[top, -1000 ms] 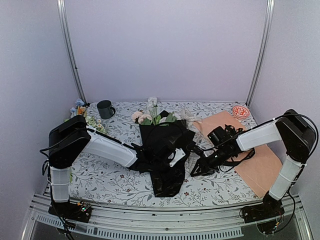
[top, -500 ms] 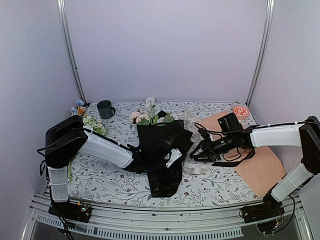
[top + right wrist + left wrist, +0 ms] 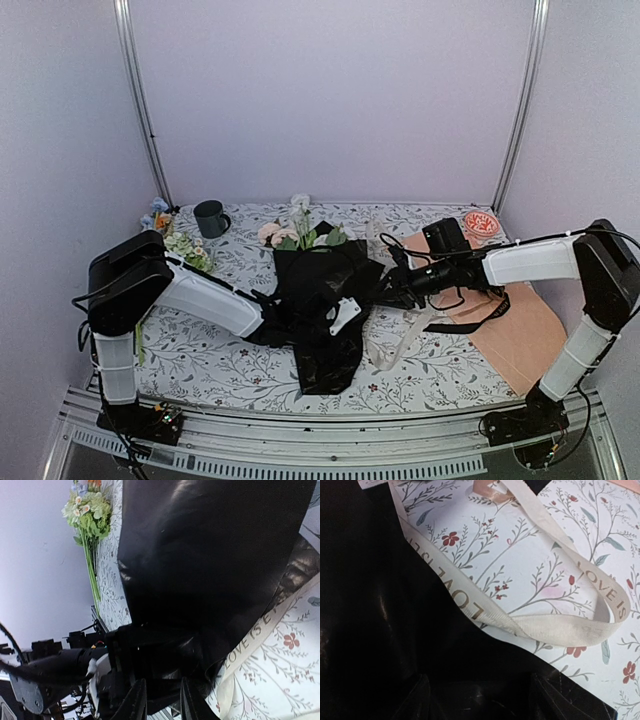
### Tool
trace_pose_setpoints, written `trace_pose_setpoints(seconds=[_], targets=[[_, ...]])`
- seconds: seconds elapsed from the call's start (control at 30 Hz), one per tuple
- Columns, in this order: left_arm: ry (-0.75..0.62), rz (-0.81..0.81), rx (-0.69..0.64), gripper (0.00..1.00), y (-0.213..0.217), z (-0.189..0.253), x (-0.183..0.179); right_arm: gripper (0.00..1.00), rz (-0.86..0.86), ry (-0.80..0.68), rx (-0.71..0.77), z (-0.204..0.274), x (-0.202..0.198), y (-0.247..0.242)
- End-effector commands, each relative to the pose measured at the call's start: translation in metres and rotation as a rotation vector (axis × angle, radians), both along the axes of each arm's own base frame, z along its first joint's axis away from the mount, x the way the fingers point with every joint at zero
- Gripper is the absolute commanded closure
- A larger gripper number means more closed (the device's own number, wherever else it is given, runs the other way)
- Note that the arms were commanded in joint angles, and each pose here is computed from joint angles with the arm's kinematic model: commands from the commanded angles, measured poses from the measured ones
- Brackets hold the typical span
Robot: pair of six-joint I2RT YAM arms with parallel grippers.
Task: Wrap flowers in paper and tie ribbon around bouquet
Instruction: Pick up the ribbon from the center of the board.
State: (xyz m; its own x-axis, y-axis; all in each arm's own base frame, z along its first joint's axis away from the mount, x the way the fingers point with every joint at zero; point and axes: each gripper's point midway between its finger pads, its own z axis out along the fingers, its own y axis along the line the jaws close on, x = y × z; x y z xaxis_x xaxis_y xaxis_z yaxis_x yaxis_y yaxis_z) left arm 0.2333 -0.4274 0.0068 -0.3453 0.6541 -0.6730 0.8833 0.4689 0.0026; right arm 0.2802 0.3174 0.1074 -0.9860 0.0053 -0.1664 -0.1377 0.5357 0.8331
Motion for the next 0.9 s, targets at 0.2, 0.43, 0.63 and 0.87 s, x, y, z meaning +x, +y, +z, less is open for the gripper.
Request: trace_pose_setpoints(seconds=[0.2, 0.43, 0.63, 0.87], targets=[[0.203, 0.048, 0.284, 0.31, 0.081, -0.078, -0.031, 0.69, -0.023, 0.042, -0.061, -0.035, 0.022, 0.025], [0.216, 0.053, 0.286, 0.31, 0.085, -0.08, -0.03, 0.61, -0.018, 0.069, -0.096, -0.051, 0.016, 0.025], [0.233, 0.058, 0.276, 0.31, 0.087, -0.081, -0.029, 0.54, 0.022, 0.105, -0.098, -0.059, 0.005, 0.024], [0.237, 0.065, 0.273, 0.31, 0.088, -0.081, -0.029, 0.51, 0.049, 0.127, -0.108, -0.063, -0.005, 0.021]])
